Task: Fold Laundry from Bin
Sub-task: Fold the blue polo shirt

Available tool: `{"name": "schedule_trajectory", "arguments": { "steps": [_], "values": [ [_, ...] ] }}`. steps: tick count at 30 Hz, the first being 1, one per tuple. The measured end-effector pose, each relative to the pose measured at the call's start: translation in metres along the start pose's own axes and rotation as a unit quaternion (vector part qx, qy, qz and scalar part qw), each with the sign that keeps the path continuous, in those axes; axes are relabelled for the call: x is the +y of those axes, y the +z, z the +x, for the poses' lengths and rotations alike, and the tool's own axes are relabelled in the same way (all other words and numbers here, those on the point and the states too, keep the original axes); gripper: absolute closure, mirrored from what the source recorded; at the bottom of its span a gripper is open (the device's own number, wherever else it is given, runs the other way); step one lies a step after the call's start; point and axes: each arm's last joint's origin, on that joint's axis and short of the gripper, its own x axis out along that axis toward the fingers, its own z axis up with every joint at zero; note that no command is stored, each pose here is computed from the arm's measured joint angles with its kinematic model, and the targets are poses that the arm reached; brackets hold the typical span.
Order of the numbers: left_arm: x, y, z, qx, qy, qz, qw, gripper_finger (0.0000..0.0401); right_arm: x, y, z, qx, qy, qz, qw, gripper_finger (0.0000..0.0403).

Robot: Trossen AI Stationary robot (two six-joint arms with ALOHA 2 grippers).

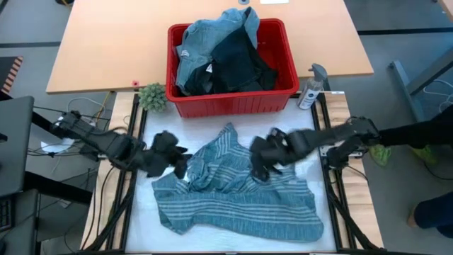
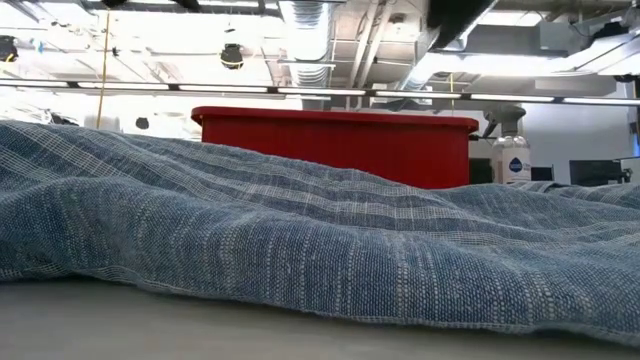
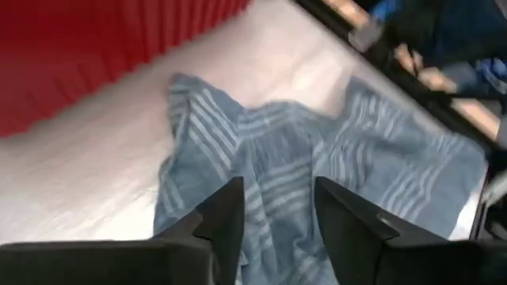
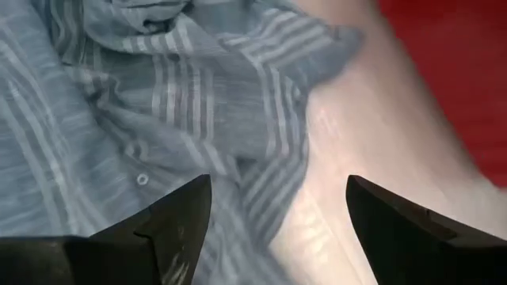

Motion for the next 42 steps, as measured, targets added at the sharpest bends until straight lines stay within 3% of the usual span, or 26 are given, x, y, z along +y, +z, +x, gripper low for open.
{"name": "schedule_trajectory", "arguments": {
  "steps": [5,11,17,30,34,39,42],
  "values": [
    [0.004,0.01,0.013,0.012,-0.023,0.009,1.0,0.0216,-0.034,0.019,0.06,0.015,0.055,-0.024,0.998,0.0085],
    [0.004,0.01,0.014,0.007,-0.019,0.007,1.0,0.0209,-0.079,0.016,0.127,-0.007,0.103,-0.004,0.995,0.0085],
    [0.001,0.008,0.017,0.006,-0.017,-0.015,1.0,0.0209,-0.11,0.014,0.17,-0.042,0.167,0.038,0.984,0.0085],
    [0.002,0.006,0.021,0.005,0.005,-0.029,1.0,0.0209,-0.106,0.015,0.239,-0.018,0.188,0.044,0.981,0.0096],
    [0.002,0.006,0.021,0.003,0.006,-0.034,0.999,0.0209,-0.098,0.028,0.234,-0.039,0.183,0.039,0.982,0.0171],
    [0.0,0.002,0.026,0.009,0.014,-0.024,1.0,0.0209,-0.095,0.036,0.235,-0.035,0.176,0.044,0.983,0.0365],
    [-0.004,-0.004,0.035,0.02,0.023,0.003,1.0,0.0209,-0.092,0.048,0.226,-0.044,0.177,0.048,0.982,0.0381]
  ]
}}
